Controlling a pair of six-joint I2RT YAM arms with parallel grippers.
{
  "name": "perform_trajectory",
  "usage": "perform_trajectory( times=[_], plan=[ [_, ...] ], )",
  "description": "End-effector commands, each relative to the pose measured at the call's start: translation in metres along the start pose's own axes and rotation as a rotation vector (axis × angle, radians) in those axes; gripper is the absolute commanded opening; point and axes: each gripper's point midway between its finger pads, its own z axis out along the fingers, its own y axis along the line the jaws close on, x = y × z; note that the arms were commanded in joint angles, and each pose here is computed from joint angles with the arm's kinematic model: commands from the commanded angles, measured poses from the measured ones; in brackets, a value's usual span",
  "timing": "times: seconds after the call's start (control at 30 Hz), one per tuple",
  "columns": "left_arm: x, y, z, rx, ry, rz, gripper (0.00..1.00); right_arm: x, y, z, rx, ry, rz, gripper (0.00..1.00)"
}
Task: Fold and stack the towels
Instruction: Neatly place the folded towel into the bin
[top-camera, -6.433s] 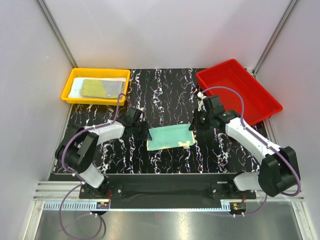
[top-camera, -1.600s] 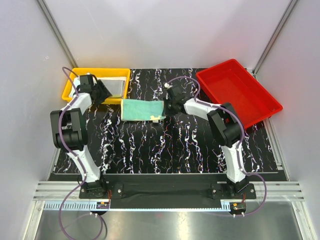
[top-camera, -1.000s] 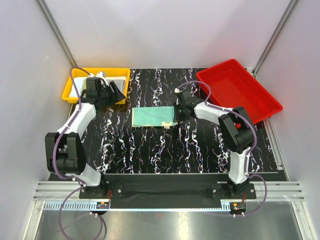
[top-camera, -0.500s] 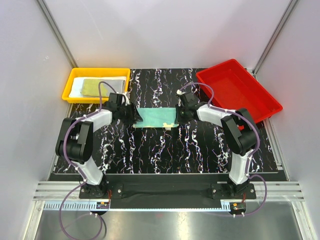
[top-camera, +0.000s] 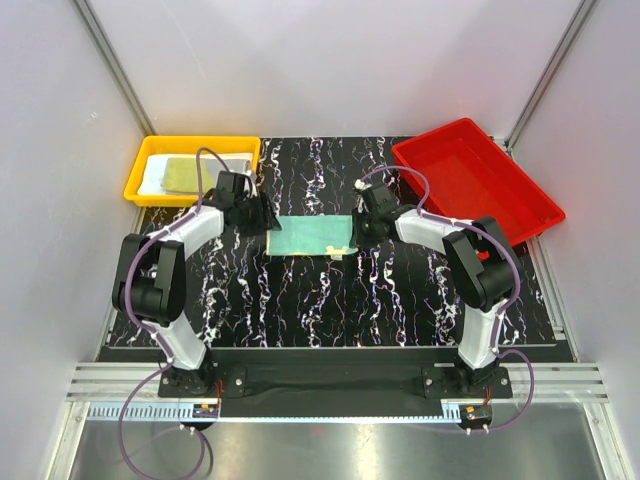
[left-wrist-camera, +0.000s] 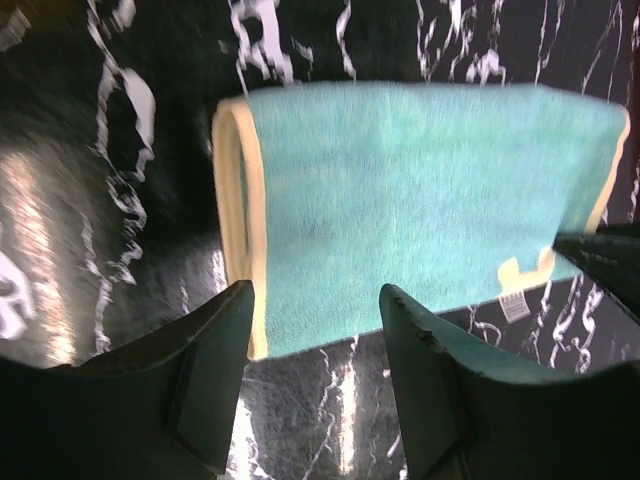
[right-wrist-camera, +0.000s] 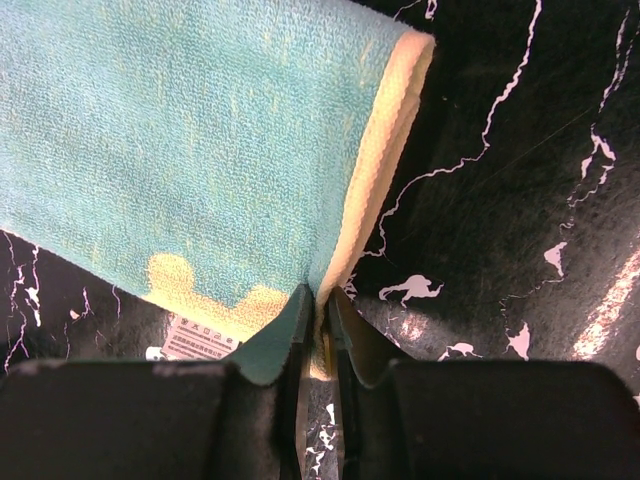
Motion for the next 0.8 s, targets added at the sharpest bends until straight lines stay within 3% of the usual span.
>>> perform_trajectory(
  times=[0.0, 0.47, 0.77],
  plan=[
    [-0.018, 0.013, 0.002, -0.089, -0.023, 0.061, 0.59, -0.013, 0.005, -0.013, -0.027, -0.047, -0.011, 0.17],
    [0.017, 0.036, 0.039, -0.146, 0.1, 0.028, 0.57, -0.019, 0.009, -0.019, -0.04, -0.066, -0.018, 0.18],
    [0.035, 0.037, 0.047, -0.143, 0.156, -0.012, 0.49, -0.022, 0.011, -0.024, -0.046, -0.077, -0.017, 0.2]
  ],
)
